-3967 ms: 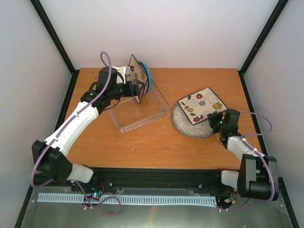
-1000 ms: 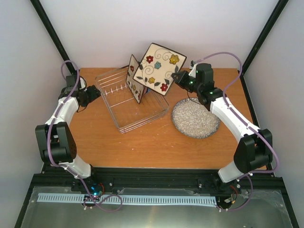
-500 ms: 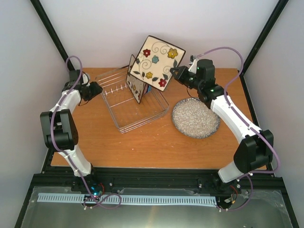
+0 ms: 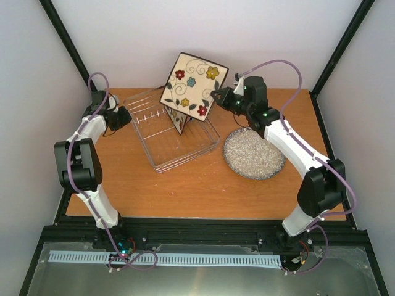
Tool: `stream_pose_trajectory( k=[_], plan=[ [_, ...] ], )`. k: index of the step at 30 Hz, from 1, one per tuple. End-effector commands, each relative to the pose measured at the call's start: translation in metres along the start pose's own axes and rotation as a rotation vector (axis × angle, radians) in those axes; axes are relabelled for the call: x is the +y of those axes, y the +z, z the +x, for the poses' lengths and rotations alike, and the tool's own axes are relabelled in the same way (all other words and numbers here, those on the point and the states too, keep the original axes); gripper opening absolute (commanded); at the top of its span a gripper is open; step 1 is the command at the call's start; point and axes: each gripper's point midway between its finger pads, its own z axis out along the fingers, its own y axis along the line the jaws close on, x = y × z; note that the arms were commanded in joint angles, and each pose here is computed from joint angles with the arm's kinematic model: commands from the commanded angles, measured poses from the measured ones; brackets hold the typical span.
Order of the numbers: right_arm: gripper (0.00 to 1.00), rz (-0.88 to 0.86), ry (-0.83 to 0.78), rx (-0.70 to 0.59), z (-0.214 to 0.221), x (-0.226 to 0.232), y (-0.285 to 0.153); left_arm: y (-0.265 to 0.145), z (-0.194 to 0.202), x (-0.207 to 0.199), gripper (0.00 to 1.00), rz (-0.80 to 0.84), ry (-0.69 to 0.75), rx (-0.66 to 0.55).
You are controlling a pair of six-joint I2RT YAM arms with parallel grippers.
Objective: Load the plates into the dish rack
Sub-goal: Adjust the dish rack at the center of the board.
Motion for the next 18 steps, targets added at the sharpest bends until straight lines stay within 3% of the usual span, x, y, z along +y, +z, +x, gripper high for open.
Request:
stream_pose_trajectory(
  k=[1,18],
  plan=[
    [0.03,-0.286,-0.159,-0.212,-0.059,0.104,-0.034,0.005,0.004,-0.001,0.06,0.011,0.024,0.009],
    [0.03,-0.296,-0.192,-0.200,-0.062,0.108,-0.018,0.007,0.074,0.015,0.01,-0.020,-0.004,0.107]
  ],
)
